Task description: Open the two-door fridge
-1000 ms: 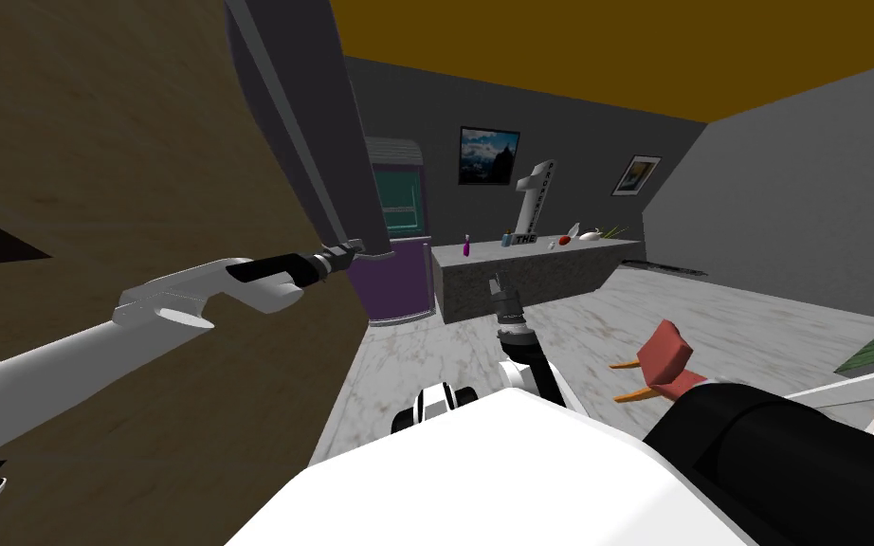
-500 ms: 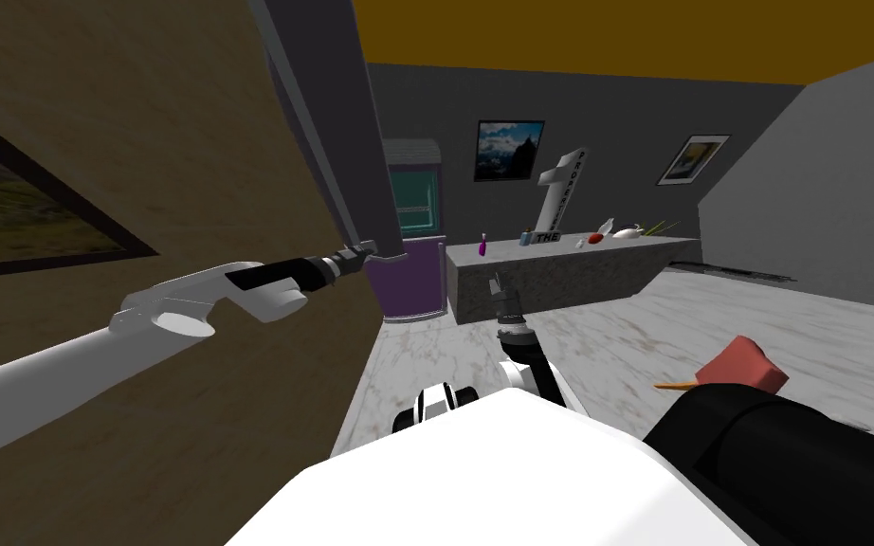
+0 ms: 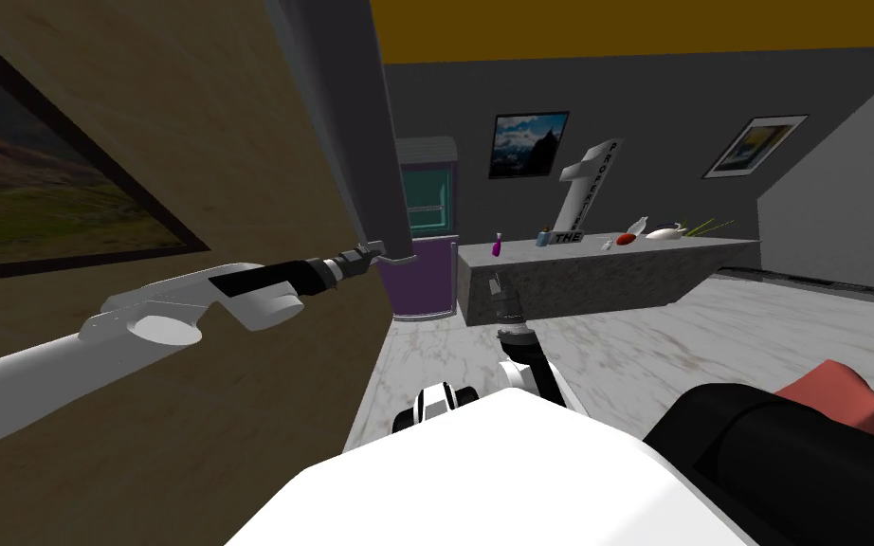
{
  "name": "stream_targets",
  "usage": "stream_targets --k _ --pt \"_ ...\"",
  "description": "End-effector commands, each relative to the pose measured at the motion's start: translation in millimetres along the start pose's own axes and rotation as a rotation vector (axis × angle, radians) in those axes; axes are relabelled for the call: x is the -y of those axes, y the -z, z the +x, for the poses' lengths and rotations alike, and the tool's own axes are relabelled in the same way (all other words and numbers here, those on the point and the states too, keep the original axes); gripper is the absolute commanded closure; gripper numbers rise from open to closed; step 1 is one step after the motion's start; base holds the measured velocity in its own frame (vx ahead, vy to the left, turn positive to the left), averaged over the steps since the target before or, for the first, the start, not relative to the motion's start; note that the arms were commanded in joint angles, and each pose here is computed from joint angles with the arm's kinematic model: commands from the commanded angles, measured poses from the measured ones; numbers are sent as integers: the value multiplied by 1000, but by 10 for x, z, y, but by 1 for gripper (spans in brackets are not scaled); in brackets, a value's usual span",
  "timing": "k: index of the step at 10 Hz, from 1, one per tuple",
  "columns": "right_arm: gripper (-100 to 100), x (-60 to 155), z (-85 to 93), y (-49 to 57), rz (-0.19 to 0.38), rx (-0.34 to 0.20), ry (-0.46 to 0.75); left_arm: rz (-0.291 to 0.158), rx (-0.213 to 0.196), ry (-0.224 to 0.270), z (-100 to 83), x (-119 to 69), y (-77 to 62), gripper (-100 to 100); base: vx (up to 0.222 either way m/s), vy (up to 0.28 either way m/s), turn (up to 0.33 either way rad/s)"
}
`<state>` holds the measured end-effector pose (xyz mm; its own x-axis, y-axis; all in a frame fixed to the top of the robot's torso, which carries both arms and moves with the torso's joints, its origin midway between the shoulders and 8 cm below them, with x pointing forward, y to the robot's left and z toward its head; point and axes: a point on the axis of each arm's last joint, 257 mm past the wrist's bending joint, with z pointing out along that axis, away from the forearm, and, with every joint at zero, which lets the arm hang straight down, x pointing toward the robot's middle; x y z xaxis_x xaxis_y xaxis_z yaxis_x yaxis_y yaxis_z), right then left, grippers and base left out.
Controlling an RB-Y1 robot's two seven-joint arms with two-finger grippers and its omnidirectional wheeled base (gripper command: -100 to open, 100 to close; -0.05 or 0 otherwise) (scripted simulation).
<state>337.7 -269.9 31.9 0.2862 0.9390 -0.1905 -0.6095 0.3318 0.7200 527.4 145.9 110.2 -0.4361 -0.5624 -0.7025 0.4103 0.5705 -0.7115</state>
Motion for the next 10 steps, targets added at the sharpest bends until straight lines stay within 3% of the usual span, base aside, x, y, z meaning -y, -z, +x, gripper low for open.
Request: stream_targets --k 1,8,9,10 --pt "0 0 1 -1 0 0 0 60 16 -33 -131 302 26 100 30 91 -1" --pt "0 -1 2 -1 0 0 -1 60 16 -33 -131 302 26 100 -6 -5 0" --pt "0 -1 2 -1 0 0 -1 45 -41 -1 165 225 36 100 5 69 8" --pt "0 -1 1 -1 0 0 -1 63 -53 -2 210 310 51 100 12 224 -16"
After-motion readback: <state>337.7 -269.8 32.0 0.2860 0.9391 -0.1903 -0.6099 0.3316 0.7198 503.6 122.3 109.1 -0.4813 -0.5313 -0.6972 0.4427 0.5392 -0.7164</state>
